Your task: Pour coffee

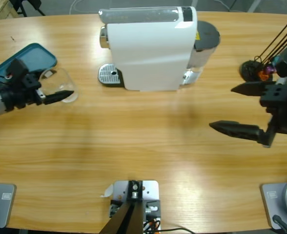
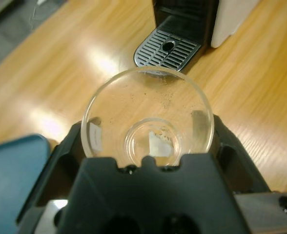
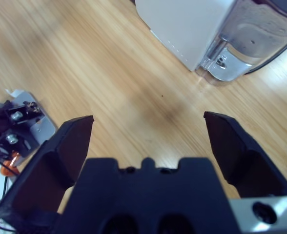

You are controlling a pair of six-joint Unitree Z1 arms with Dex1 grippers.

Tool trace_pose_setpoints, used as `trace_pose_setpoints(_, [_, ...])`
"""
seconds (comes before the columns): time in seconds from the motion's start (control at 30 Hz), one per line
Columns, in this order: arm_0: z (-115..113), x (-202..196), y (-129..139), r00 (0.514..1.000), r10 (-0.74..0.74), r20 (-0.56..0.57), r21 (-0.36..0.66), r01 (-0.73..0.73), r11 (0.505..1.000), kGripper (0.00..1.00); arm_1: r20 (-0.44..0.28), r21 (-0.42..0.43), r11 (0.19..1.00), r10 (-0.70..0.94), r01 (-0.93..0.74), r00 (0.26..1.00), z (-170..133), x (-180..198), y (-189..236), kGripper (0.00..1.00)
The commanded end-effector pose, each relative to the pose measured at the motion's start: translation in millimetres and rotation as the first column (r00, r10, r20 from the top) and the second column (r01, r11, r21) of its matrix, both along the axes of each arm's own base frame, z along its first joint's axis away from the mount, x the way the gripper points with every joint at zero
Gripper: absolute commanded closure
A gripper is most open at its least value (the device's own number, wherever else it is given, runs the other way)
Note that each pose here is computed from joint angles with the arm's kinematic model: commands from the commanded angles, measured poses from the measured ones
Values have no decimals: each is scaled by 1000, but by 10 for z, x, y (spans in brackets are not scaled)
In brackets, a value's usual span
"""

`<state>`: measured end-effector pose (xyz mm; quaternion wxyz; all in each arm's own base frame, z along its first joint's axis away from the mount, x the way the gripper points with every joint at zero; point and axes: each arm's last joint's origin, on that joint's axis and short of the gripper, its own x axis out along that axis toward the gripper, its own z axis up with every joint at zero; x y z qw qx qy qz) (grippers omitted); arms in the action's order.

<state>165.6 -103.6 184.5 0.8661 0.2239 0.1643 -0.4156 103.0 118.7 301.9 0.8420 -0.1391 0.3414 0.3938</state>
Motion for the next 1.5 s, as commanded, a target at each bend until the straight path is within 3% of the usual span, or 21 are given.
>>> trace_pose_setpoints(0.03, [87, 375, 210, 981, -194, -9, -58, 194, 979, 1000, 4, -16, 1000, -13, 13, 1000, 29, -74, -124, 0])
trace_pose_setpoints(0.2, [125, 874, 256, 983, -181, -19, -63, 180, 982, 1000, -11, -35, 999, -11, 11, 1000, 33, -86, -137, 0])
trace_pose_setpoints(0.4, [78, 1274, 87, 970, -241, -38, -66, 239, 969, 1000, -18, -53, 999, -10, 9, 1000, 22, -73, -131, 0])
trace_pose_setpoints(0.57, [-112, 1331, -82, 949, -304, -79, -68, 299, 952, 1000, -17, -53, 998, -23, 22, 1000, 20, -51, -141, 0])
trace_pose_setpoints(1.07, [-114, 1352, -570, 927, -367, -78, -24, 367, 930, 1000, -5, -47, 998, -42, 42, 999, 23, -25, -167, 0])
trace_pose_setpoints(1.5, [-67, 1416, -788, 917, -369, -150, -11, 372, 928, 1000, -1, -43, 997, -57, 57, 998, 23, -17, -189, 0])
